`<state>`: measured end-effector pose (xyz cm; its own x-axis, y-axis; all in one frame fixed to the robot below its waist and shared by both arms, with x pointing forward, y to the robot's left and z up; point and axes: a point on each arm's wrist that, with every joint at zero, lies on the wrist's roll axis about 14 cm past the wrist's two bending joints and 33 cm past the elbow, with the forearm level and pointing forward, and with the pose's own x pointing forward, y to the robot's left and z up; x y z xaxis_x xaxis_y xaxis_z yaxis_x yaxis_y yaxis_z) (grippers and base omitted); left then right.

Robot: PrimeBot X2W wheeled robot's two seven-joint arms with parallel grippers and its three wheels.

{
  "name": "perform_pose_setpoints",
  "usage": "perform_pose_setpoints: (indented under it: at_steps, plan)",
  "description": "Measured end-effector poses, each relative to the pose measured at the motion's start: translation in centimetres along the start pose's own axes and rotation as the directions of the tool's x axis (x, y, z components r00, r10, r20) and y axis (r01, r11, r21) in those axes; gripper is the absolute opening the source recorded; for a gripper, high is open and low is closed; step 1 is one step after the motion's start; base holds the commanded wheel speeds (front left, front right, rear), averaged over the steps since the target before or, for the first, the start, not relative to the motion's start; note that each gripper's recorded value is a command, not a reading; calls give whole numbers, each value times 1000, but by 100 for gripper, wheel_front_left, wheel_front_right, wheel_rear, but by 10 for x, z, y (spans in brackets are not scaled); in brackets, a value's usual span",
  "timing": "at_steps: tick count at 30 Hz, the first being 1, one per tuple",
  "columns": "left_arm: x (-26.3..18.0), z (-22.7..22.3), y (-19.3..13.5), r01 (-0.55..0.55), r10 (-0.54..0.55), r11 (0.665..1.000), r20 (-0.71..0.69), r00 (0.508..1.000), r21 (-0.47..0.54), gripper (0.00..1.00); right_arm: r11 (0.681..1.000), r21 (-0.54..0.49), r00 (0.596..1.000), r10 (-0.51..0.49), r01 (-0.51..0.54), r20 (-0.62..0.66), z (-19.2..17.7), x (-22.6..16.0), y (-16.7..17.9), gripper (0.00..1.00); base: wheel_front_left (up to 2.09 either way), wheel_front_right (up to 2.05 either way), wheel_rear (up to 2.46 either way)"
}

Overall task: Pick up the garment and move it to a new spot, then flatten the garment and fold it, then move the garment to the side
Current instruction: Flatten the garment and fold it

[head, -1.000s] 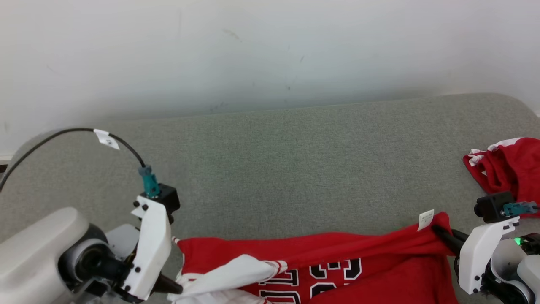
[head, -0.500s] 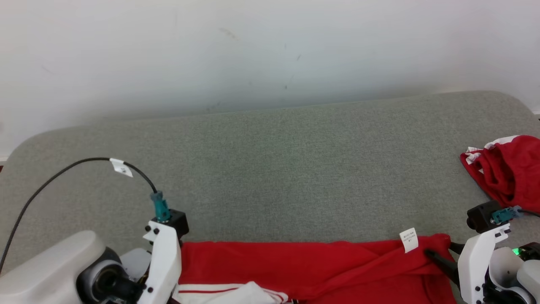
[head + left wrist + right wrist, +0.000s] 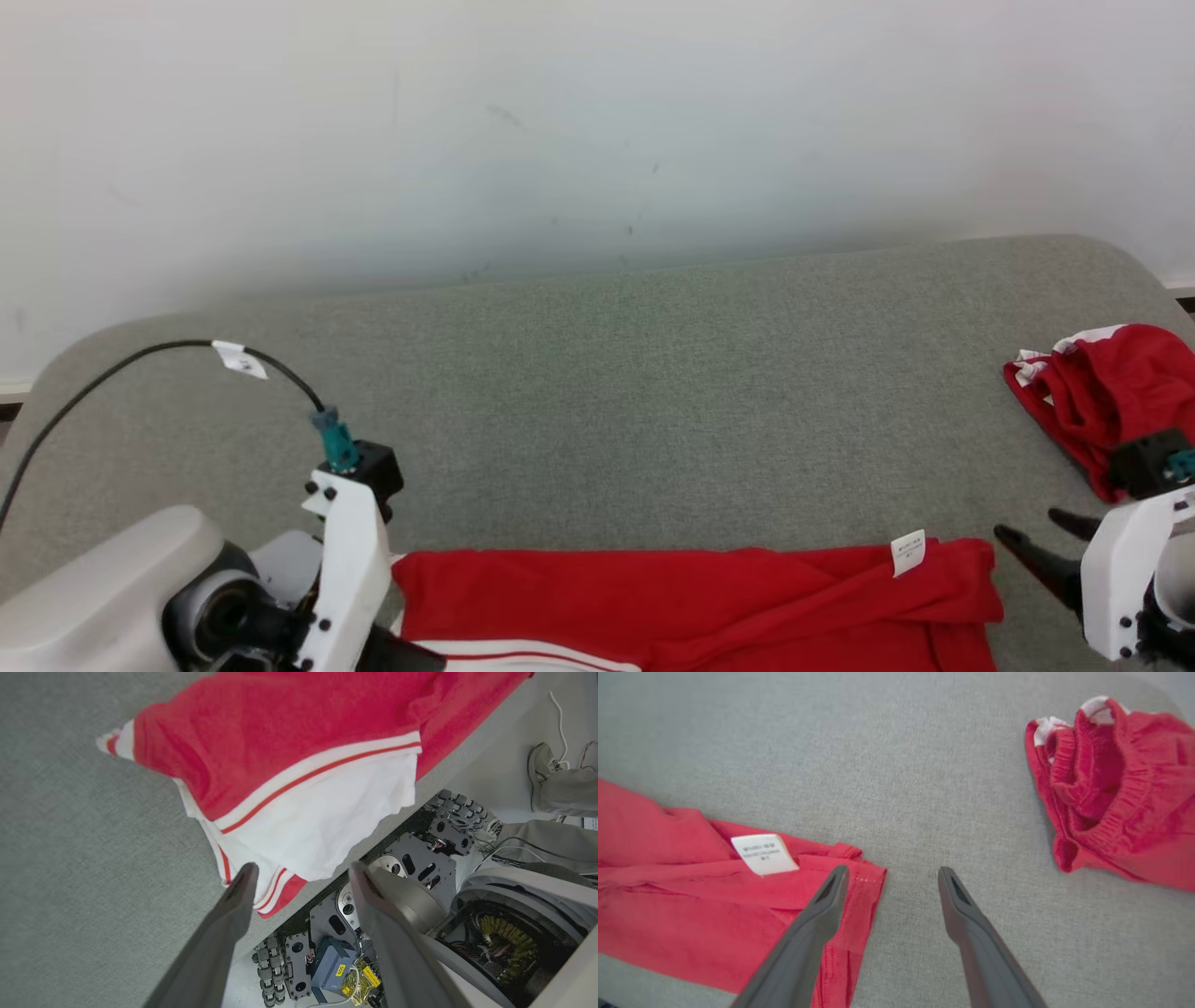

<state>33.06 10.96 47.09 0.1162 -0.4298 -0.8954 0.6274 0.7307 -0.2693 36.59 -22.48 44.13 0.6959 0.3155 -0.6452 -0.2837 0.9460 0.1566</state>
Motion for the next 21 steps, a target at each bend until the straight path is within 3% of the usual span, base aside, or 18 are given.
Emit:
perform_pose_setpoints:
  at_steps: [3, 6, 10, 13, 16, 21]
  plan:
    - [-10, 18, 3, -25, 24, 1000, 115, 993, 11, 100, 1000, 6, 991, -11, 10, 130, 31, -7, -5, 100, 0, 0, 0]
    - [-23, 41, 8, -59, 52, 998, 257, 965, 22, 100, 1000, 16, 956, -16, 12, 291, 66, -16, -7, 100, 0, 0, 0]
    - [-47, 73, 14, -94, 82, 996, 480, 873, -1, 100, 1000, 19, 886, -20, 13, 463, 101, -29, -5, 100, 0, 0, 0]
    - [-69, 93, 26, -146, 143, 988, 651, 745, -51, 100, 999, 33, 836, -31, 16, 548, 111, -38, -6, 100, 0, 0, 0]
    - [-98, 110, 37, -184, 192, 977, 804, 563, -104, 100, 999, 45, 779, -45, 22, 625, 120, -47, -8, 100, 0, 0, 0]
    - [-124, 105, 56, -234, 294, 946, 899, 324, -225, 100, 995, 92, 676, -96, 42, 731, 130, -66, -16, 100, 0, 0, 0]
